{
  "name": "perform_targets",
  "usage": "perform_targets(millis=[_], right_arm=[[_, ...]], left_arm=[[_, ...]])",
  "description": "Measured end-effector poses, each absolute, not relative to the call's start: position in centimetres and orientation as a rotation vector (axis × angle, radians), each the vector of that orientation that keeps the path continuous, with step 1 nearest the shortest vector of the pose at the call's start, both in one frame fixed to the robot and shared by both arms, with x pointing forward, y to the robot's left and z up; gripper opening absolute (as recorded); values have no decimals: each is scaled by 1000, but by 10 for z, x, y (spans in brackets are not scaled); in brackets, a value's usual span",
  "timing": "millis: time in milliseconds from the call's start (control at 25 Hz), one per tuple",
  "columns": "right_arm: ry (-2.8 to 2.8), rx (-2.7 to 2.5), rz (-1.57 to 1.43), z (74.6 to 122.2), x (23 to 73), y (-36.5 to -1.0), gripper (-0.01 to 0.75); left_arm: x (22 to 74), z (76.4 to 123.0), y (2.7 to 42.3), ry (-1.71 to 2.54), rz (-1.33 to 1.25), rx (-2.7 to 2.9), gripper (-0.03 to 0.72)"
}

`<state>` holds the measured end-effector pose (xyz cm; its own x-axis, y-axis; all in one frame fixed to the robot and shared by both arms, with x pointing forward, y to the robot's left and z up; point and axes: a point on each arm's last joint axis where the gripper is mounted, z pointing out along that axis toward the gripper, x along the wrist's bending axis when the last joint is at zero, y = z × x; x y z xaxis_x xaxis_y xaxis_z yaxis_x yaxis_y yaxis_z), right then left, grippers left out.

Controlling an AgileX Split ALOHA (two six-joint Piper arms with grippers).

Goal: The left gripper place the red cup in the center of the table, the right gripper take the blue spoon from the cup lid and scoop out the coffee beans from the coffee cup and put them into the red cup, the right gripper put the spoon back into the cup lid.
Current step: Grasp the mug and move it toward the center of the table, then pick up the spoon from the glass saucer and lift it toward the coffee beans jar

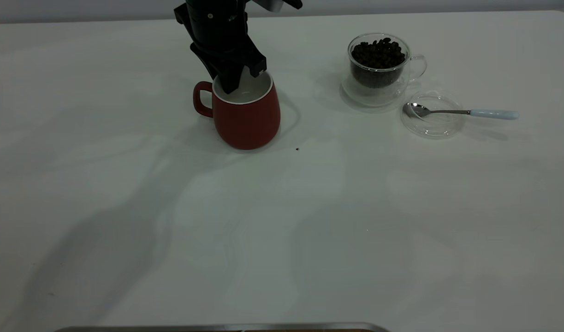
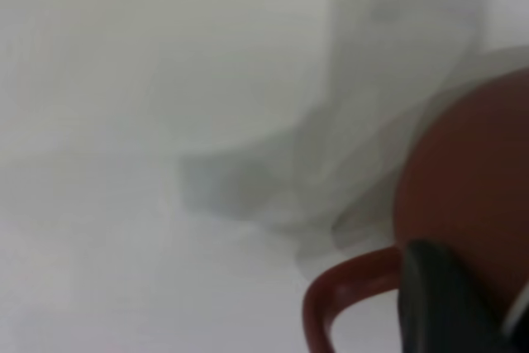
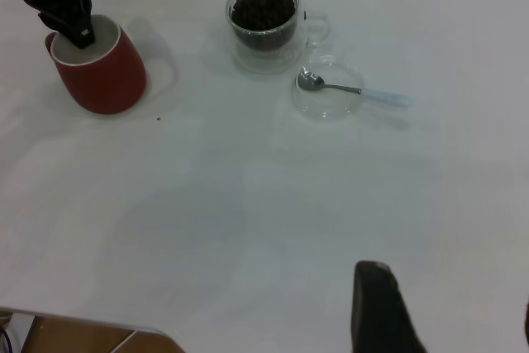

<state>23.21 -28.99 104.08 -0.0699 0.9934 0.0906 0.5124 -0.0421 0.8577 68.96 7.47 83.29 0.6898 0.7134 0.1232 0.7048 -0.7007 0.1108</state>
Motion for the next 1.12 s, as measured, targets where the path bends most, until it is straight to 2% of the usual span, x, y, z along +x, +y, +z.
perform_targets(millis=[200, 320, 560, 840, 1120], right_arm=[[1636, 1607, 1029, 1041, 232, -290, 457], [1636, 1607, 1029, 1041, 232, -290, 457], [1636, 1607, 1029, 1041, 232, -290, 457], [1637, 1607, 1028, 1041, 232, -290, 457], [1637, 1607, 1028, 1041, 232, -290, 457]], left_arm=[[690, 853, 74, 1199, 249, 2818, 477], [690, 876, 74, 1213, 244, 2823, 556], [681, 954, 80, 1270, 231, 2823, 581], [658, 1074, 91, 1309, 417, 2551, 580], [588, 1203, 120, 1207, 527, 2264, 580]])
